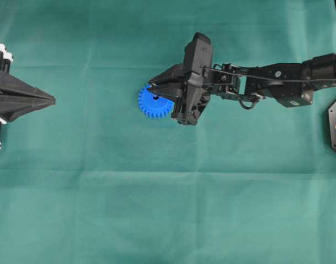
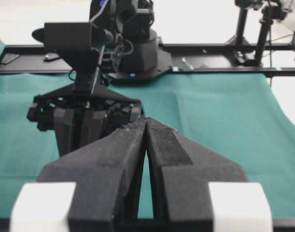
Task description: Insert the shaft placed at a random location into the center hole of the medium gear at another random location.
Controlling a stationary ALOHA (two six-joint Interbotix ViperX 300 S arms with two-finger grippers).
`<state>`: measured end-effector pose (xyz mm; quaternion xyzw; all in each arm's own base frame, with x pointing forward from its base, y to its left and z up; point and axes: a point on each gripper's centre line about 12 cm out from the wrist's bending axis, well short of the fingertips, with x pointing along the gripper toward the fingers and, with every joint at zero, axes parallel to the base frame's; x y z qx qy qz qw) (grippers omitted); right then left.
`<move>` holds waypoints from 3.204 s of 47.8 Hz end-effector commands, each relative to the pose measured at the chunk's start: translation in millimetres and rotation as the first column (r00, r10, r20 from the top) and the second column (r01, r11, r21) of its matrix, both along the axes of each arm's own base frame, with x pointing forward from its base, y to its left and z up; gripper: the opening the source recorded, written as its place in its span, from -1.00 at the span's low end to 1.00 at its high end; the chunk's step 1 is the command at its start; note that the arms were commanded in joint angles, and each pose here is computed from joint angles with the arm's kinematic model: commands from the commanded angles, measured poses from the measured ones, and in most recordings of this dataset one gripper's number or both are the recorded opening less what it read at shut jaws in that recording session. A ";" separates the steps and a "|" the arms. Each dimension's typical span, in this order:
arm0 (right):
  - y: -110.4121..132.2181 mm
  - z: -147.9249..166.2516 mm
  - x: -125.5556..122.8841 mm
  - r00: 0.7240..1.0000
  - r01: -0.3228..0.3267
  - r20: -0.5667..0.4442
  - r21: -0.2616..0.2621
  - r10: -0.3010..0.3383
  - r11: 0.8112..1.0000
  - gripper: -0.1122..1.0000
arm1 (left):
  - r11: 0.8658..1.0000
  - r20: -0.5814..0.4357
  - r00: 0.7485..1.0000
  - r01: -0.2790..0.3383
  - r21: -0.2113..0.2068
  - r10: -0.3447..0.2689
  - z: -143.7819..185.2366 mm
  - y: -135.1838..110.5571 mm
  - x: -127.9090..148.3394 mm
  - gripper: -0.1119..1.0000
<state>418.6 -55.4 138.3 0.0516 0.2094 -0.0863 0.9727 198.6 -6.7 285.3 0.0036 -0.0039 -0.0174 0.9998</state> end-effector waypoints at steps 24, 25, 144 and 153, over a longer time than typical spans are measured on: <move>0.3 2.9 7.5 1.000 0.004 0.029 0.001 -0.004 1.000 -0.54 | 1.000 0.026 1.000 -0.006 -0.001 0.006 9.1 1.1 1.7 -0.80; 0.4 3.1 7.1 1.000 0.004 0.029 0.001 -0.004 1.000 -0.54 | 1.000 0.023 1.000 -0.006 -0.001 0.006 8.3 1.1 1.7 -0.80; 8.6 -22.1 -1.7 0.999 -0.013 -0.044 0.010 0.013 1.000 0.54 | 1.000 0.021 1.000 -0.006 -0.001 0.006 8.0 1.1 1.9 -0.80; 10.5 -21.0 -1.0 0.999 -0.017 -0.041 0.009 0.018 1.000 0.75 | 1.000 0.023 1.000 -0.006 -0.001 0.006 8.7 1.1 2.0 -0.80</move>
